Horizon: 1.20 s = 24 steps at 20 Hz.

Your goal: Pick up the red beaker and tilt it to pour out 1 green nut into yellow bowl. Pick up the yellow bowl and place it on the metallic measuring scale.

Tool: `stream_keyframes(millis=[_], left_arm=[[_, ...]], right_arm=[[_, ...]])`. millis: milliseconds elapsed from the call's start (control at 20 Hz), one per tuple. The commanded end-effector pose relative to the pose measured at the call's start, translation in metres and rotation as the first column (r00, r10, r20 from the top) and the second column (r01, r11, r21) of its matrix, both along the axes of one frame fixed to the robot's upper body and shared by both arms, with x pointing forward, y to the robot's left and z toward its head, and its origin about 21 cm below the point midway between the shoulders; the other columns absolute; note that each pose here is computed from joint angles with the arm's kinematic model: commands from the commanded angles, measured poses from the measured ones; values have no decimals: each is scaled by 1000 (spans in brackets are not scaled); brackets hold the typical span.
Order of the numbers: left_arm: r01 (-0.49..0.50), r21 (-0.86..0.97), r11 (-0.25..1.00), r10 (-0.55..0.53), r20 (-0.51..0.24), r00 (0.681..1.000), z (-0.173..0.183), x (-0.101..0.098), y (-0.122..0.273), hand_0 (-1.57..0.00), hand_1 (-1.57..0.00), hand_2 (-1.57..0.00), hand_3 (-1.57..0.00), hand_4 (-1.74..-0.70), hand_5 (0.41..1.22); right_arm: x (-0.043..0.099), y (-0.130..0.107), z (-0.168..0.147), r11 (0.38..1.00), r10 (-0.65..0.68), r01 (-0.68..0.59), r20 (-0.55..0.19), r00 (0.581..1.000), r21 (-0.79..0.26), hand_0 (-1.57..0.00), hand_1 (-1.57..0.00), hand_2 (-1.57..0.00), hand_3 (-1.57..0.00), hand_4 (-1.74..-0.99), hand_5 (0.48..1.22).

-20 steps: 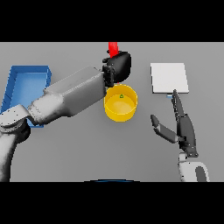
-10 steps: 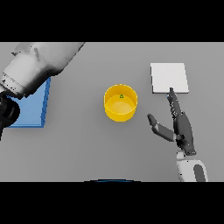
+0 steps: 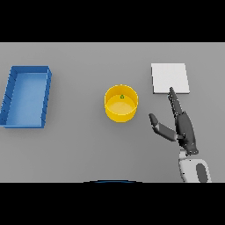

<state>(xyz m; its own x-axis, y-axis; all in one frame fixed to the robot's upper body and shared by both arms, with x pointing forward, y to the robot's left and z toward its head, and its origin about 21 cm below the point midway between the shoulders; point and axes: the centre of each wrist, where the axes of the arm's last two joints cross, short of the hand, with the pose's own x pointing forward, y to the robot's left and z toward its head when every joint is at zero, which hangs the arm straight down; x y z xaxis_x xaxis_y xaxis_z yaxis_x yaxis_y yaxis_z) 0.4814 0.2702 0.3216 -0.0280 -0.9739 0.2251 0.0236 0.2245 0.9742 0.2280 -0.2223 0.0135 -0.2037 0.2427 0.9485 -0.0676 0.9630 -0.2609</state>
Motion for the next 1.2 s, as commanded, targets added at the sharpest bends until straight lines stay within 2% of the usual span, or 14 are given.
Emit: stream_keyframes(millis=[0,100,200,250,350,450,550,700,800,1000,1050,1100,1150], left_arm=[[-73,-60,996,72,-10,997,-16,0,14,-1571,-1571,-1571,-1554,-1740,1221],[-203,-120,972,201,-32,979,-51,-2,31,-1571,-1571,-1571,-1560,-1740,1221],[-274,-253,928,272,-45,961,-77,-7,49,-1571,-1571,-1571,-1564,-1740,1221],[-310,-311,899,306,-61,950,-90,-11,55,-1571,-1571,-1571,-1566,-1741,1221],[-403,-389,829,388,-120,914,-113,-19,68,-1571,-1571,-1571,-1567,-1741,1221],[-425,-438,792,402,-148,904,-143,-31,72,-1571,-1571,-1571,-1569,-1741,1221],[-453,-466,760,424,-172,889,-169,-47,77,-1571,-1571,-1571,-1570,-1741,1221],[-474,-507,720,434,-205,877,-202,-73,77,-1571,-1571,-1571,-1570,-1741,1221],[-488,-522,699,443,-220,869,-212,-86,77,-1571,-1571,-1571,-1571,-1741,1151],[-532,-538,654,474,-257,842,-226,-105,75,-1571,-1571,-1571,-1571,-1741,925],[-539,-543,644,473,-271,838,-223,-105,72,-1571,-1571,-1571,-1571,-1655,868],[-536,-540,649,462,-280,842,-219,-107,70,-1571,-1571,-1526,-1525,-1521,818],[-493,-533,688,402,-286,870,-217,-113,70,-1469,-1344,-1276,-1318,-1369,774]], right_arm=[[1,2,0,1000,4,-4,-7,1000,-6,1,1,1,1,-1132,614],[5,2,-1,1000,13,-13,-9,1000,-10,1,1,1,1,-1138,626],[2,-3,0,1000,14,-14,-11,1000,-18,1,1,1,1,-1134,632],[3,2,1,1000,26,-26,-7,1000,-12,1,1,1,1,-1133,640],[3,0,0,1000,23,-23,-14,1000,-12,1,1,1,1,-1133,655],[2,-2,-2,999,34,-34,-17,999,-1,1,1,1,1,-1127,664],[1,-2,0,999,37,-37,9,999,-3,1,1,1,1,-1141,673],[0,-2,-3,999,33,-33,5,999,-18,1,1,1,1,-1166,676],[-4,-6,-7,999,30,-30,-2,1000,-15,1,1,1,1,-1174,676],[2,-5,-2,1000,26,-26,-4,1000,-15,1,1,1,1,-1157,671],[1,-3,-4,1000,28,-28,-7,1000,-10,1,1,1,1,-1155,669],[-1,-2,-5,999,31,-31,-8,999,-6,1,1,1,1,-1155,670],[3,-4,-3,1000,26,-26,-10,1000,-7,1,1,1,1,-1153,670]])
